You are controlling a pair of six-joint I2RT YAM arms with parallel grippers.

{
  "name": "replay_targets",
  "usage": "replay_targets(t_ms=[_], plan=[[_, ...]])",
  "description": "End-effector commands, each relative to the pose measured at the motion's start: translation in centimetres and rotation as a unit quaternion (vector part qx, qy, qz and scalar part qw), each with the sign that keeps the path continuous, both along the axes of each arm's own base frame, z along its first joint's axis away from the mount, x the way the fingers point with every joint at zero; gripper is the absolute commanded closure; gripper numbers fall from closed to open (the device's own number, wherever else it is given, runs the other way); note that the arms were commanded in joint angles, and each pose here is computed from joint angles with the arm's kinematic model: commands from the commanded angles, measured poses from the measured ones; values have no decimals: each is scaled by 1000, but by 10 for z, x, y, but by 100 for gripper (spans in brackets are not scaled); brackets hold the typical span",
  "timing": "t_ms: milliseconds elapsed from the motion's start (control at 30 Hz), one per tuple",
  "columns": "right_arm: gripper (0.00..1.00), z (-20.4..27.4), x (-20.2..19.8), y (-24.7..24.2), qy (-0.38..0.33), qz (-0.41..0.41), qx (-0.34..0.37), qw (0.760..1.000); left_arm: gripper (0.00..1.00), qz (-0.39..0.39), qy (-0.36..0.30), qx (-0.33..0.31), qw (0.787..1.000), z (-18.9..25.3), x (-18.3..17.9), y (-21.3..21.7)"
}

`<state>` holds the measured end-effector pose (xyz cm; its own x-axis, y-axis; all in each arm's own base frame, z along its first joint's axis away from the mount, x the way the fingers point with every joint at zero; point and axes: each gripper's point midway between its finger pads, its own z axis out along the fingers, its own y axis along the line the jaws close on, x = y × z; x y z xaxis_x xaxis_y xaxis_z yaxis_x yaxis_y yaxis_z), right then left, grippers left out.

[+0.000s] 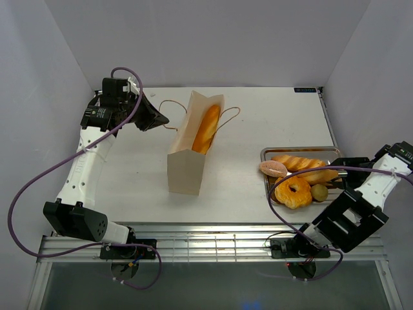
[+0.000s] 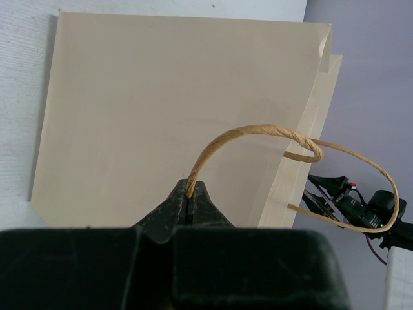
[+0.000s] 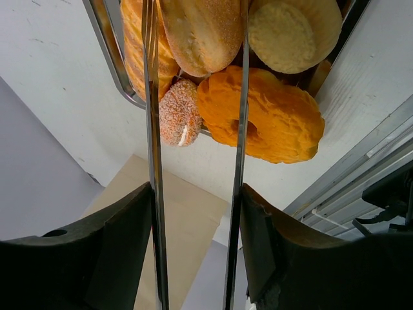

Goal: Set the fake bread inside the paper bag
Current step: Pick up the fake bread from the plate.

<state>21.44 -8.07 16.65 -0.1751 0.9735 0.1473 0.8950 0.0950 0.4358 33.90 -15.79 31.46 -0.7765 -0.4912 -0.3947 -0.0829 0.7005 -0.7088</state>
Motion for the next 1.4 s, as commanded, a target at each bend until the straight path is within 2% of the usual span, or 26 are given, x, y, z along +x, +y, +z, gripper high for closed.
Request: replay_targets(t_ms=[0, 567, 733, 933, 1067, 1367], plan=[[41, 1, 5, -6, -13, -4, -8, 1000, 100, -1, -19, -9, 1000, 12, -6, 1], [43, -16, 9, -10, 2, -12, 1, 1000, 100, 2, -16, -8, 1000, 10, 1, 1], [47, -22, 9, -9, 8, -9, 3, 1000, 100, 2, -17, -6, 1000, 10, 2, 0], [60, -27, 9, -5, 5, -11, 6, 1000, 100, 1, -21, -6, 1000, 13, 5, 1], [79, -28, 8, -3, 5, -12, 10, 1000, 100, -3, -23, -6, 1000, 15, 5, 0], [92, -13, 10, 0, 2, -19, 18, 1000, 100, -7, -24, -8, 1000, 16, 5, -1]])
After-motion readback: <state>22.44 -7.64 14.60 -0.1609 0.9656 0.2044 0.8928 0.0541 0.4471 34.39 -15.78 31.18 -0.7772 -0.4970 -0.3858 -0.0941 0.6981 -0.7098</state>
